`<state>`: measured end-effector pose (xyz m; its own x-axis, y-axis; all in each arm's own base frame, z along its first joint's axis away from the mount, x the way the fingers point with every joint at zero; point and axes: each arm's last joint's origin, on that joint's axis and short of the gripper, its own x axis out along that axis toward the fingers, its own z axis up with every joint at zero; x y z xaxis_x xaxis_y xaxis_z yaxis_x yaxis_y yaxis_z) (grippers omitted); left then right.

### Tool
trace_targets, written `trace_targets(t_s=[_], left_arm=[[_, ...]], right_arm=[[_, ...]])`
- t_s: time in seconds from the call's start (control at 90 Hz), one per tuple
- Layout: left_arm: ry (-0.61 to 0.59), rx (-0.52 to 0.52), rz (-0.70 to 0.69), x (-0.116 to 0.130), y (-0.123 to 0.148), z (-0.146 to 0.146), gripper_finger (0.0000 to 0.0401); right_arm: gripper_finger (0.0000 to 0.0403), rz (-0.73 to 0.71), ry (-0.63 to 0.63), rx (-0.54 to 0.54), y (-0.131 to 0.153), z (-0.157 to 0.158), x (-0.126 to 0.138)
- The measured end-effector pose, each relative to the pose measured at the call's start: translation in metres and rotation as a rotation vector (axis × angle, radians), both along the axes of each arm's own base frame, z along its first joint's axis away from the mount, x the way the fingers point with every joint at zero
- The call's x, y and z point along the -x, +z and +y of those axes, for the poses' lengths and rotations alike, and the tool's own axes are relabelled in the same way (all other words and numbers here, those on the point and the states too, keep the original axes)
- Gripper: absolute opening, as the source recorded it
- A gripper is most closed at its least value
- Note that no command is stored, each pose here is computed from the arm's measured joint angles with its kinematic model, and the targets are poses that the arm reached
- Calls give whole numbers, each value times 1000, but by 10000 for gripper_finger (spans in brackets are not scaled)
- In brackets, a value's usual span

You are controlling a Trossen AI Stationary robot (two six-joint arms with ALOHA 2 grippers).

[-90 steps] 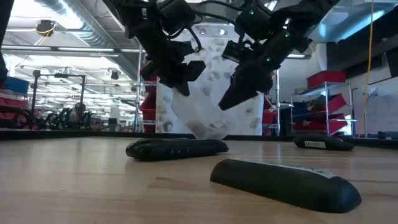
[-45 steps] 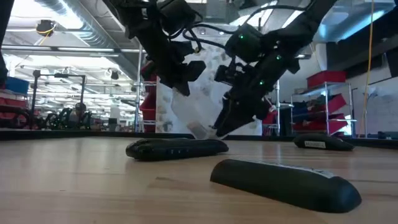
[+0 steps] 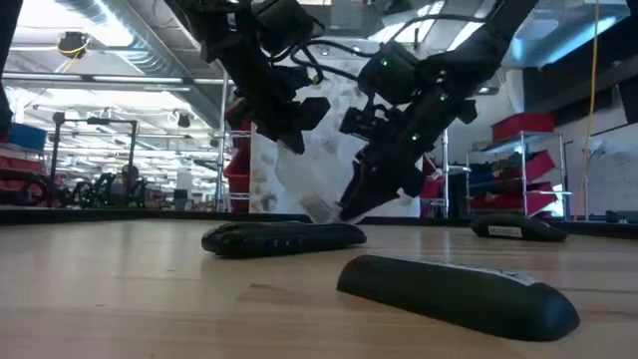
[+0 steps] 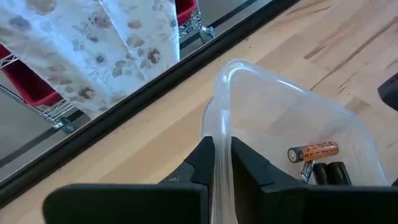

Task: Insert battery
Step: Remove the silver battery from the transparent bin

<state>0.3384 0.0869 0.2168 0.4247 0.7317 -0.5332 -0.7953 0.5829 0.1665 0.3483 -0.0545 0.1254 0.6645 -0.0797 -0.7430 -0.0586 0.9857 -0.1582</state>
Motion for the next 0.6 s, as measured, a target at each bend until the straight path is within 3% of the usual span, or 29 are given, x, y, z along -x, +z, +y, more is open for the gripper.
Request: trace_targets(t_s=[0.333, 0.456, 0.6], left_arm=[[-15, 11, 2, 0, -1, -1, 11], [-15, 11, 4, 0, -1, -1, 11], [-11, 11, -2, 0, 0, -1, 11]], right_arm=[[94, -27, -33, -44, -3, 0, -3], [102, -37, -50, -61, -3, 0, -4], [143, -40, -59, -68, -2, 0, -4]])
